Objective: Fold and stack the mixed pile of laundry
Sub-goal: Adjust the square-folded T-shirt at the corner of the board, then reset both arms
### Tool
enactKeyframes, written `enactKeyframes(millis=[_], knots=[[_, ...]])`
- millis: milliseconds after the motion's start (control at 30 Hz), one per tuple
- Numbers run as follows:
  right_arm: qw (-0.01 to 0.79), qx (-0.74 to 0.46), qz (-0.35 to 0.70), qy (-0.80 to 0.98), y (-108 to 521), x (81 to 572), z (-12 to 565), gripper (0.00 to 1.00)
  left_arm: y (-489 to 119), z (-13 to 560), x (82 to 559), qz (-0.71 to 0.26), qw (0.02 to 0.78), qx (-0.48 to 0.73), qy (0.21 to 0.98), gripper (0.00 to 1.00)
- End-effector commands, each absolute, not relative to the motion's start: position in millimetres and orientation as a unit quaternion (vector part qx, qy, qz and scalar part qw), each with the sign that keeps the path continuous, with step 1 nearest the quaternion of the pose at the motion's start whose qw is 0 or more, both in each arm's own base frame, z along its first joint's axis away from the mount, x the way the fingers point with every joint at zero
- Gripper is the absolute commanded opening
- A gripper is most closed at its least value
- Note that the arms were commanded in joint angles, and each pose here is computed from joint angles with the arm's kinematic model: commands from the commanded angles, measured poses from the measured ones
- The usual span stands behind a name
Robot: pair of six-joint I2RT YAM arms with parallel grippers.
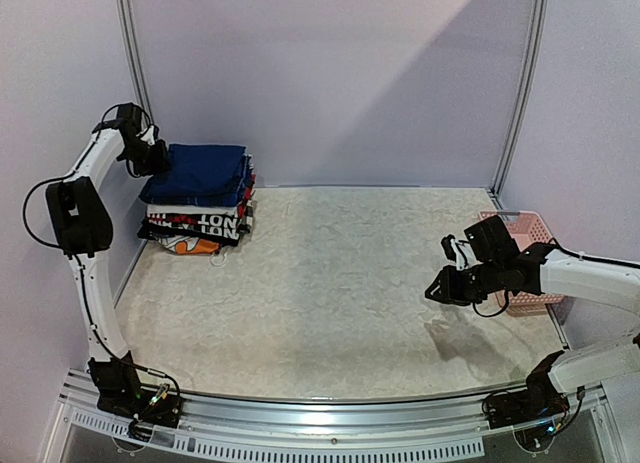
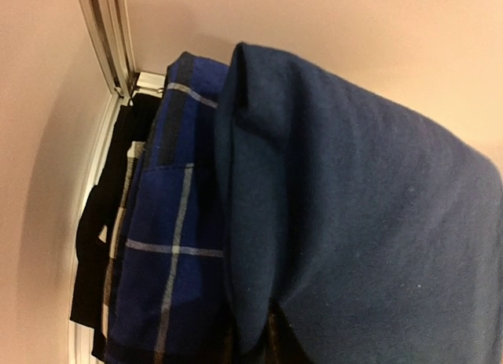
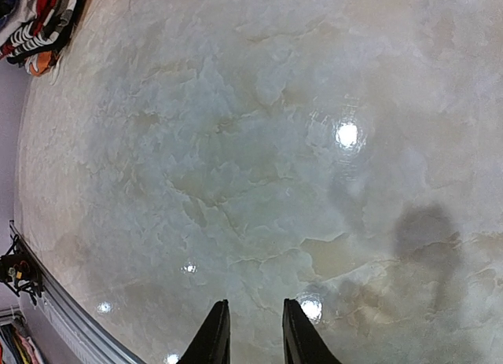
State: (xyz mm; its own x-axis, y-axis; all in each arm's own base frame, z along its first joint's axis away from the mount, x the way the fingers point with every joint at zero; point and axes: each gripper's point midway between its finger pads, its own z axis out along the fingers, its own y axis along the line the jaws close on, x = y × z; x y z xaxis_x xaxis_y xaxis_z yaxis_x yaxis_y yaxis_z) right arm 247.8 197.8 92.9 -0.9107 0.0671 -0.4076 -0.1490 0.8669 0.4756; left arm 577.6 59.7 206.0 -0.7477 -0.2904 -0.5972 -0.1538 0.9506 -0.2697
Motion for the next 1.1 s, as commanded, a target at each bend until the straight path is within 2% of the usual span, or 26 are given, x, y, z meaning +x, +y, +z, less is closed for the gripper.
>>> enactKeyframes(millis=[0, 200, 533, 767, 867, 933, 967, 1067], knots=[[0.209, -0.018, 0.252, 0.945, 195.6, 243.7, 91.2, 0.24, 84.9, 201.9, 582.2, -0.076, 0.342, -0.137, 0.927, 0.23], [0.211, -0.020, 0.253, 0.944, 197.9, 245.1, 95.6, 0.24, 86.9, 220.4, 577.4, -0.066, 0.359, -0.143, 0.920, 0.45], [0.217, -0.025, 0.251, 0.943, 200.0, 248.2, 106.8, 0.26, 85.4, 272.7, 553.0, -0.054, 0.413, -0.156, 0.896, 0.53], [0.232, -0.030, 0.257, 0.938, 203.2, 253.9, 130.6, 0.29, 71.4, 334.6, 514.8, -0.031, 0.477, -0.153, 0.865, 0.58], [0.247, -0.034, 0.264, 0.932, 205.7, 258.0, 147.5, 0.34, 53.2, 349.5, 497.0, -0.031, 0.497, -0.144, 0.855, 0.62], [0.258, -0.038, 0.270, 0.927, 208.1, 261.2, 160.8, 0.43, 42.3, 356.4, 484.9, -0.030, 0.510, -0.143, 0.848, 0.65], [0.262, -0.040, 0.271, 0.925, 208.7, 262.1, 165.8, 0.45, 35.4, 353.4, 478.9, -0.032, 0.510, -0.139, 0.848, 0.68], [0.276, -0.043, 0.273, 0.921, 208.7, 264.5, 183.3, 0.52, 16.8, 359.6, 457.9, -0.028, 0.524, -0.127, 0.842, 0.78]])
